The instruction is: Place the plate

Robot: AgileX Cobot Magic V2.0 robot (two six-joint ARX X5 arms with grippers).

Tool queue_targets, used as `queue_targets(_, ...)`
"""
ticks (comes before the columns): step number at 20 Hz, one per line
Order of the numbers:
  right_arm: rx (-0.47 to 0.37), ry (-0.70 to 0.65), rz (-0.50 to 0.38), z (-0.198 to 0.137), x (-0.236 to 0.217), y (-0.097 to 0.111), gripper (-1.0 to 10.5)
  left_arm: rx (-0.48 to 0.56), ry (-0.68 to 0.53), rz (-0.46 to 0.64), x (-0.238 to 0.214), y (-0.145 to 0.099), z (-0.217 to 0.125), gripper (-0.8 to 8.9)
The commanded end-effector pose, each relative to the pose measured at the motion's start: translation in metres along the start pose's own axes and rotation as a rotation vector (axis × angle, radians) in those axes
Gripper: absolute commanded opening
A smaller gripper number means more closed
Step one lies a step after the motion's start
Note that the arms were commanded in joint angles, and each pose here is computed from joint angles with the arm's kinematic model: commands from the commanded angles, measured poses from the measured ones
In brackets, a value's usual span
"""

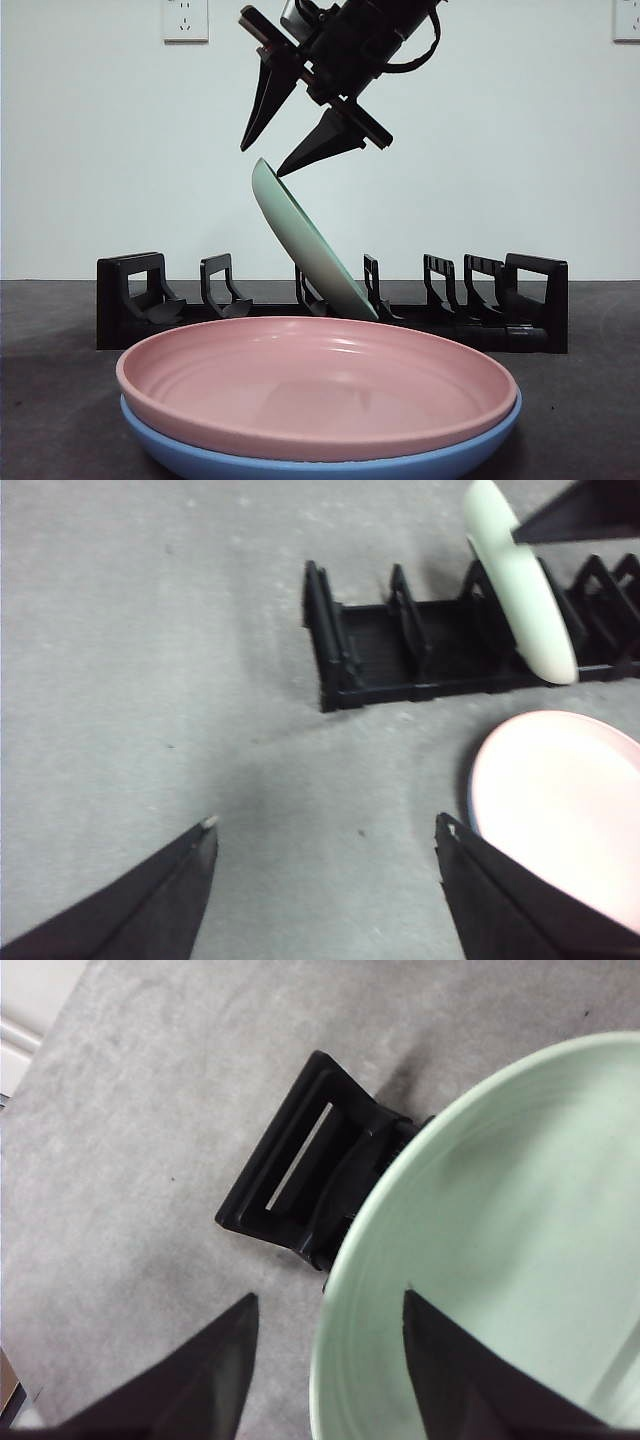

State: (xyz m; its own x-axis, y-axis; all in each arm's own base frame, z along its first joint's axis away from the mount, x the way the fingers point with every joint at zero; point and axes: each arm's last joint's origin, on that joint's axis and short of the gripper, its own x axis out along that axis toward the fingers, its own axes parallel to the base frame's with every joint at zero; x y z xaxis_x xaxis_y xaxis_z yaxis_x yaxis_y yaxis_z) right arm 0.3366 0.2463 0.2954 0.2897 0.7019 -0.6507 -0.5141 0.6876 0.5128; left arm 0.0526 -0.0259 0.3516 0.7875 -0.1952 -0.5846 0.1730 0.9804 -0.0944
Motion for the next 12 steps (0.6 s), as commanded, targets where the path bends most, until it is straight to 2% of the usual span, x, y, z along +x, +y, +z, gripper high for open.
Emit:
queue_targets(1,-0.020,-0.009,0.014,0.004,0.007,0.002,1.9,-0.008,-0.023,-0.003,-0.003,0.000,0.004,3.44)
queue_targets(4,-0.015,0.003,0.015,0.003,0.010,0.001,1.4,-0.008,-0.023,-0.001,-0.003,0.000,0.004,3.44)
queue_targets(9,-0.008,0.024,0.019,0.001,0.018,-0.003,1.3,-0.007,-0.023,0.000,-0.003,0.000,0.004,3.44)
queue_targets(12,-0.006,0.029,0.018,0.001,0.018,-0.003,0.2,-0.007,-0.023,0.000,-0.003,0.000,0.004,3.44)
